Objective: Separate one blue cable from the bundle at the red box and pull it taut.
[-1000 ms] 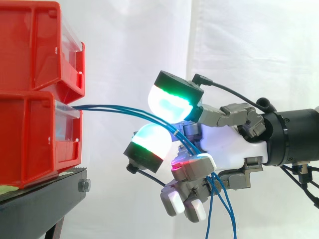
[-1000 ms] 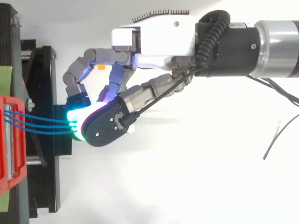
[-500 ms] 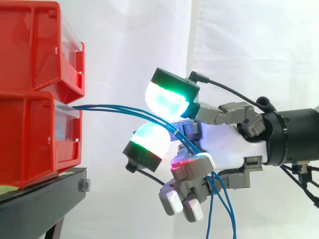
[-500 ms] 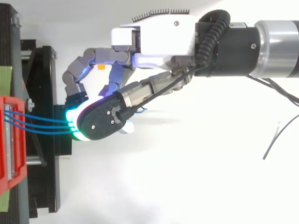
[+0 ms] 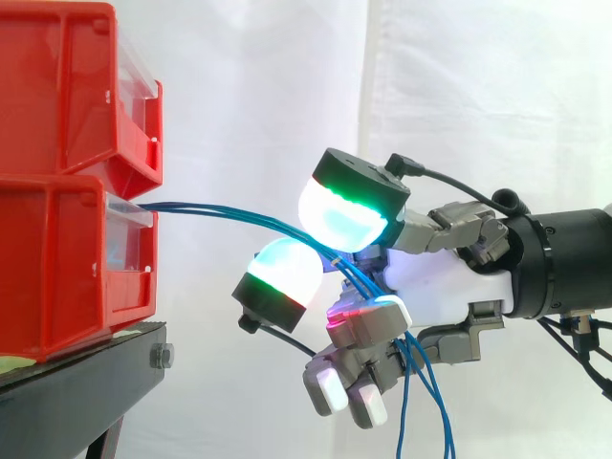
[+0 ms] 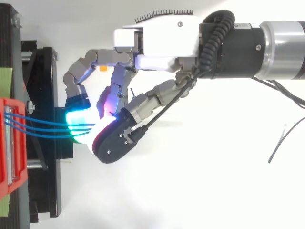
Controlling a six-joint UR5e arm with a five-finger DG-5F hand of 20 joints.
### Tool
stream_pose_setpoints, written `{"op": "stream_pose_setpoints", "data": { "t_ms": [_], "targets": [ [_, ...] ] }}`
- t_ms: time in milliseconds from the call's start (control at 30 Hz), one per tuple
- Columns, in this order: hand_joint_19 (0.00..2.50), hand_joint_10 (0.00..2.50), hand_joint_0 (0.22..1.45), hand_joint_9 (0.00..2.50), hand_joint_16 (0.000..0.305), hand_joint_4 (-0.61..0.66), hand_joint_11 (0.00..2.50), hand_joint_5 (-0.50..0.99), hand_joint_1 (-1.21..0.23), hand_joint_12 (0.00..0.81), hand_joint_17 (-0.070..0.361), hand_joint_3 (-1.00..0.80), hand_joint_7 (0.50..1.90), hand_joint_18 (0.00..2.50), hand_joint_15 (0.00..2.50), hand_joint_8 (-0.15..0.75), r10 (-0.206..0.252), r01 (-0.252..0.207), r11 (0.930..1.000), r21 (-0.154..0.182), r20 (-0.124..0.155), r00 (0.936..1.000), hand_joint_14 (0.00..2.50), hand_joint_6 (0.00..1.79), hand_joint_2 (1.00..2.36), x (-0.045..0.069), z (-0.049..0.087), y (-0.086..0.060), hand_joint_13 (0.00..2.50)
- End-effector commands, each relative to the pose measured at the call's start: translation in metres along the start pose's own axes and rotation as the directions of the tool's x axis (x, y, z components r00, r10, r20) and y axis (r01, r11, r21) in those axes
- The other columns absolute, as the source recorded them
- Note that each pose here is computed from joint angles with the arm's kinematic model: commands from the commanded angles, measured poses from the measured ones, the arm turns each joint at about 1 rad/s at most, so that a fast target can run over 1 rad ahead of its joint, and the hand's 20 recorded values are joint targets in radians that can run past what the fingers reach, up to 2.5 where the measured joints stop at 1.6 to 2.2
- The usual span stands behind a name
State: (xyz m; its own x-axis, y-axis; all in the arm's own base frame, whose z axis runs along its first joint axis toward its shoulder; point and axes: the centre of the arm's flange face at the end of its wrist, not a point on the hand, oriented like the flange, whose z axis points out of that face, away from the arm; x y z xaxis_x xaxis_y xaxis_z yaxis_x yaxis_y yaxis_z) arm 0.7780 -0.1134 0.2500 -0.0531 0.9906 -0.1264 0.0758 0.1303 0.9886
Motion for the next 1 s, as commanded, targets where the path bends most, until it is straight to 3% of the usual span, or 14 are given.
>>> {"op": "stream_pose_setpoints", "data": {
  "t_ms": [0, 167, 300, 533, 600, 767, 967],
  "targets": [
    [0.82, 0.03, 0.64, 1.19, 0.049, 0.02, 1.24, -0.16, -0.76, 0.381, 0.111, -0.5, 1.13, 0.8, 0.71, 0.278, 0.0, 0.0, 1.0, -0.001, 0.0, 1.0, 0.03, 0.79, 1.0, 0.0, 0.0001, -0.0002, 0.88],
    [0.83, 0.03, 0.63, 1.2, 0.049, 0.01, 1.24, -0.17, -0.75, 0.38, 0.111, -0.42, 1.16, 0.8, 0.71, 0.278, 0.0, 0.0, 1.0, -0.002, 0.0, 1.0, 0.03, 0.83, 1.01, -0.0001, 0.0003, 0.0005, 0.88],
    [0.85, 0.03, 0.6, 1.21, 0.05, 0.03, 1.23, -0.16, -0.59, 0.385, 0.112, -0.45, 1.09, 0.8, 0.73, 0.286, 0.0, 0.0, 1.0, -0.004, 0.002, 1.0, 0.03, 0.83, 1.0, -0.0014, -0.0001, 0.0015, 0.88],
    [0.84, 0.03, 0.54, 1.24, 0.052, 0.04, 1.22, -0.15, -0.45, 0.397, 0.118, -0.5, 1.1, 0.82, 0.71, 0.296, 0.0, 0.0, 1.0, -0.002, 0.002, 1.0, 0.03, 0.8, 1.0, 0.0007, 0.0006, 0.0013, 0.89],
    [0.84, 0.03, 0.52, 1.24, 0.054, 0.05, 1.22, -0.15, -0.46, 0.408, 0.122, -0.5, 1.09, 0.83, 0.71, 0.308, 0.0, 0.0, 1.0, -0.005, 0.004, 1.0, 0.02, 0.8, 1.0, -0.0006, 0.0008, 0.002, 0.89],
    [0.81, 0.03, 0.48, 1.24, 0.057, 0.06, 1.23, -0.14, -0.66, 0.42, 0.128, -0.5, 1.09, 0.85, 0.71, 0.317, 0.0, 0.0, 1.0, -0.005, 0.002, 1.0, 0.03, 0.8, 1.0, 0.0006, 0.0011, 0.0022, 0.9],
    [0.84, 0.03, 0.6, 1.21, 0.05, 0.04, 1.24, -0.15, -0.76, 0.383, 0.113, -0.5, 1.17, 0.79, 0.73, 0.282, 0.0, 0.0, 1.0, -0.002, -0.001, 1.0, 0.03, 0.8, 1.0, 0.0009, 0.0007, 0.0019, 0.87]
  ]
}}
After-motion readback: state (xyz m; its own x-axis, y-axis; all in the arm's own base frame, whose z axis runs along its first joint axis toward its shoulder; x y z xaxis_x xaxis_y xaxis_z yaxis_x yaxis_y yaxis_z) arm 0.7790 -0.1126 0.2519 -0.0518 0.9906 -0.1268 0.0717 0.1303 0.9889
